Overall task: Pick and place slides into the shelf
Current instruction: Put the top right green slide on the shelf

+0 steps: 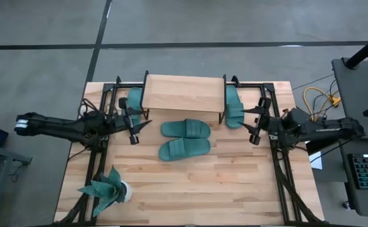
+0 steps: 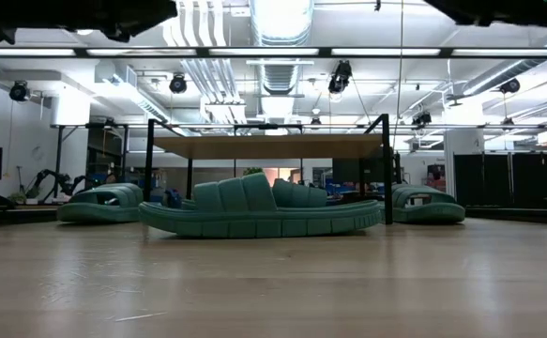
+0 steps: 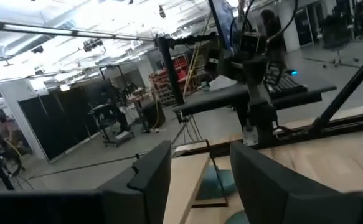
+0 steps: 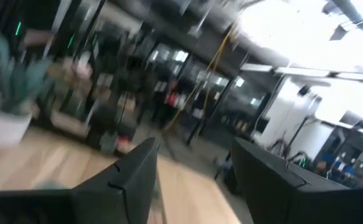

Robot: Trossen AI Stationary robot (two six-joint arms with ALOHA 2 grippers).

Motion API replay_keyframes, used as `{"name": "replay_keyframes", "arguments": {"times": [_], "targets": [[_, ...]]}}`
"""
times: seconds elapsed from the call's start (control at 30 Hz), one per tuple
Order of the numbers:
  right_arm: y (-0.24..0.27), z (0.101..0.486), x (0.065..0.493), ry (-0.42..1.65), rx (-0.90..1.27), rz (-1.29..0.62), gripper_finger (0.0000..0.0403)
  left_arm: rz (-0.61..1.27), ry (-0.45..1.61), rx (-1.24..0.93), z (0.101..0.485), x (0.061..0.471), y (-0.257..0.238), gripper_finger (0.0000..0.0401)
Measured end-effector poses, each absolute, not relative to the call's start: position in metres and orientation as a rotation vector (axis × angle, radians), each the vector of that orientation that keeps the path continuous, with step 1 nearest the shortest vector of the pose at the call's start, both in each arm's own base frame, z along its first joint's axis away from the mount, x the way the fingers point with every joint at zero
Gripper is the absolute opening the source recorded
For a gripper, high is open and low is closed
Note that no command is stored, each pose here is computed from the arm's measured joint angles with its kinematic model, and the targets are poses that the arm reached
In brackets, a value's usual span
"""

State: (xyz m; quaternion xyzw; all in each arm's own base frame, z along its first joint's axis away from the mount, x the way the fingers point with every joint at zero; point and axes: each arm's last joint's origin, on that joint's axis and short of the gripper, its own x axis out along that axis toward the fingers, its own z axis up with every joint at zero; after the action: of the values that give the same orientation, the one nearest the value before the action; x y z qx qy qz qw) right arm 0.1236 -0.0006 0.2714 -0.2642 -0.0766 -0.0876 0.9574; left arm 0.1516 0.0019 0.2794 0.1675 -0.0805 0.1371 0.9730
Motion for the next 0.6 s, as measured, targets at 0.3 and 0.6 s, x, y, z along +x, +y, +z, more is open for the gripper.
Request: {"name": "replay_keyframes", "arguments": {"times": [0.3, 0.6], "targets": [[0.000, 0.321, 0.141, 0.054, -0.419, -0.125, 0.0188, 0.285, -0.190, 0.329, 0.279, 0.145, 0.002, 0.0151], [-0.003, 0.343, 0.162, 0.327, -0.322, -0.224, 0.0179, 0.267, -0.073, 0.348, 0.255, 0.147, 0.002, 0.0151]]}}
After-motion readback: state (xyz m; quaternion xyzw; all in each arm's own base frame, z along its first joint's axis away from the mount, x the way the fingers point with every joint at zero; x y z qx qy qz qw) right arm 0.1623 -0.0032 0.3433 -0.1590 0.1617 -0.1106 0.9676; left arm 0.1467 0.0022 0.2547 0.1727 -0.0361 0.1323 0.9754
